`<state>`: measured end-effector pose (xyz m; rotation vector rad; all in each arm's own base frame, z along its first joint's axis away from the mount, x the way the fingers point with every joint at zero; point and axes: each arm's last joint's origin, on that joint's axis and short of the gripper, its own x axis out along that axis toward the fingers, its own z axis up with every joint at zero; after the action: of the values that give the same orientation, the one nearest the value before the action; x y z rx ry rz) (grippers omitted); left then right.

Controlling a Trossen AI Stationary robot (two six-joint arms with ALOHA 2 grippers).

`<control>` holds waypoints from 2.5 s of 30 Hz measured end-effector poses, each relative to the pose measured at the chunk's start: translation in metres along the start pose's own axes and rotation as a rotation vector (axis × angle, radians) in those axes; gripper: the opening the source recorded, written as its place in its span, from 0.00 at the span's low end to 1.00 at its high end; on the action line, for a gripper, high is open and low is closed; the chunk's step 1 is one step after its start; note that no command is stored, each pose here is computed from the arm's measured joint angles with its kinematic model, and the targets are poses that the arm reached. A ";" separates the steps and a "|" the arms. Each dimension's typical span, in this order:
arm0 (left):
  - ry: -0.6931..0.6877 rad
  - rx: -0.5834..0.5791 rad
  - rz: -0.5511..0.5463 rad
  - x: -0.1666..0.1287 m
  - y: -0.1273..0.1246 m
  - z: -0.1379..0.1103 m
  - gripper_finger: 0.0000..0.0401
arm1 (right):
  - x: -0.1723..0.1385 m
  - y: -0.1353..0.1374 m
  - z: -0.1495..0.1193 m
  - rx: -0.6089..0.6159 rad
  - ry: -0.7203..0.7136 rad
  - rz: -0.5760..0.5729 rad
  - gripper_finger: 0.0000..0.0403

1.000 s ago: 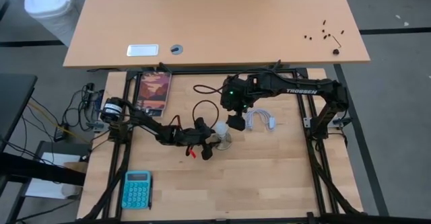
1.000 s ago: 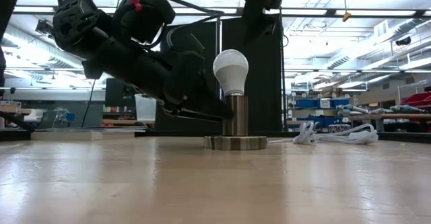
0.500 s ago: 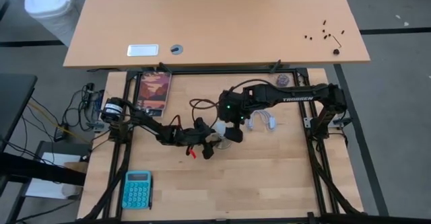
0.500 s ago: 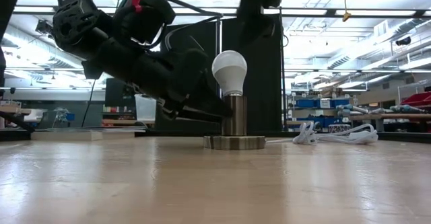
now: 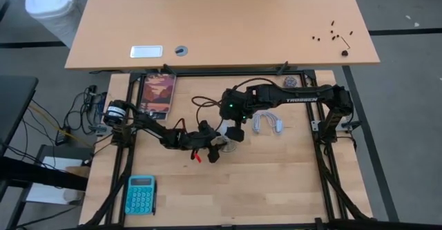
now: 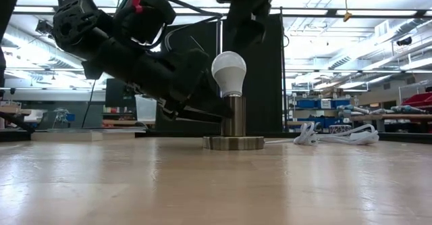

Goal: Screw lightbulb
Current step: Insert the lightbulb into the desk lamp

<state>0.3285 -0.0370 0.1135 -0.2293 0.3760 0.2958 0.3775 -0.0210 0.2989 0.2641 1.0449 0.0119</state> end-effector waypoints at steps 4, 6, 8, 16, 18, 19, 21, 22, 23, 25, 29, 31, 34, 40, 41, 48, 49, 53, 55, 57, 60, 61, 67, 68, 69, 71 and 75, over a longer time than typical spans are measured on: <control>0.001 0.001 0.004 0.000 0.000 0.000 0.64 | 0.012 -0.002 0.001 -0.008 0.008 -0.002 0.97; 0.000 0.001 0.004 0.000 0.000 0.000 0.64 | 0.015 -0.003 0.001 -0.014 0.020 -0.009 0.97; 0.000 0.001 0.004 0.000 0.000 0.000 0.64 | 0.017 -0.003 0.003 -0.023 0.001 -0.010 0.97; 0.001 0.002 0.004 0.000 0.000 0.000 0.64 | 0.033 -0.006 0.002 -0.063 0.038 -0.022 0.97; 0.000 0.002 0.004 0.000 0.000 0.000 0.64 | 0.040 -0.008 0.003 -0.070 0.039 -0.023 0.96; 0.001 0.003 0.004 0.000 0.000 0.000 0.64 | 0.044 -0.009 0.002 -0.067 0.057 -0.025 0.96; 0.002 0.003 0.005 0.000 0.000 0.000 0.64 | 0.050 -0.010 0.001 -0.065 0.074 -0.024 0.96; 0.001 0.003 0.004 0.000 0.000 0.000 0.64 | 0.053 -0.010 0.001 -0.064 0.083 -0.025 0.95; 0.001 0.003 0.005 0.000 0.000 0.000 0.64 | 0.055 -0.011 0.001 -0.063 0.085 -0.026 0.95; 0.000 0.002 0.004 0.000 0.000 0.000 0.64 | 0.058 -0.011 0.000 -0.061 0.100 -0.030 0.94; 0.000 0.002 0.004 0.000 0.000 0.000 0.64 | 0.059 -0.012 -0.002 -0.062 0.117 -0.030 0.93; 0.000 0.002 0.004 0.000 0.000 0.000 0.64 | 0.059 -0.012 -0.003 -0.062 0.132 -0.031 0.93; 0.002 0.003 0.005 0.000 0.000 0.000 0.64 | 0.061 -0.012 -0.004 -0.062 0.136 -0.030 0.93; 0.002 0.003 0.005 0.000 0.000 0.000 0.64 | 0.062 -0.013 -0.002 -0.062 0.123 -0.025 0.93; 0.002 0.004 0.005 0.000 0.000 0.000 0.64 | 0.062 -0.014 -0.002 -0.064 0.120 -0.024 0.93; 0.008 0.006 0.011 0.000 0.001 -0.001 0.64 | 0.079 -0.020 -0.003 -0.064 0.145 -0.007 0.93; 0.007 0.006 0.011 0.000 0.001 -0.001 0.64 | 0.079 -0.020 -0.003 -0.066 0.144 -0.006 0.93; 0.008 0.007 0.011 0.000 0.001 -0.001 0.64 | 0.081 -0.020 -0.003 -0.067 0.145 -0.006 0.92; 0.007 0.007 0.012 0.000 0.001 -0.001 0.64 | 0.081 -0.020 -0.002 -0.071 0.142 -0.006 0.91; 0.008 0.007 0.012 0.000 0.001 -0.001 0.64 | 0.081 -0.020 -0.002 -0.086 0.141 -0.005 0.87; 0.008 0.007 0.012 0.000 0.001 -0.001 0.64 | 0.081 -0.019 -0.002 -0.095 0.141 -0.004 0.79; 0.008 0.006 0.012 0.000 0.001 -0.001 0.64 | 0.081 -0.019 -0.002 -0.095 0.141 -0.003 0.76; 0.005 0.007 0.019 0.000 0.001 -0.001 0.64 | 0.081 -0.019 -0.002 -0.119 0.142 0.002 0.64; 0.005 0.007 0.023 0.000 0.001 -0.001 0.64 | 0.081 -0.019 -0.002 -0.124 0.142 0.003 0.63; 0.003 0.007 0.024 0.000 0.001 -0.001 0.64 | 0.081 -0.019 -0.002 -0.128 0.142 0.004 0.63; 0.003 0.007 0.025 0.000 0.001 -0.001 0.64 | 0.081 -0.019 -0.002 -0.138 0.142 0.010 0.64; 0.003 0.007 0.025 0.000 0.001 -0.001 0.64 | 0.080 -0.019 -0.003 -0.166 0.150 0.020 0.69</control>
<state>0.3279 -0.0363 0.1127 -0.2183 0.3834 0.3189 0.4132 -0.0277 0.2246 0.1241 1.1837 0.1373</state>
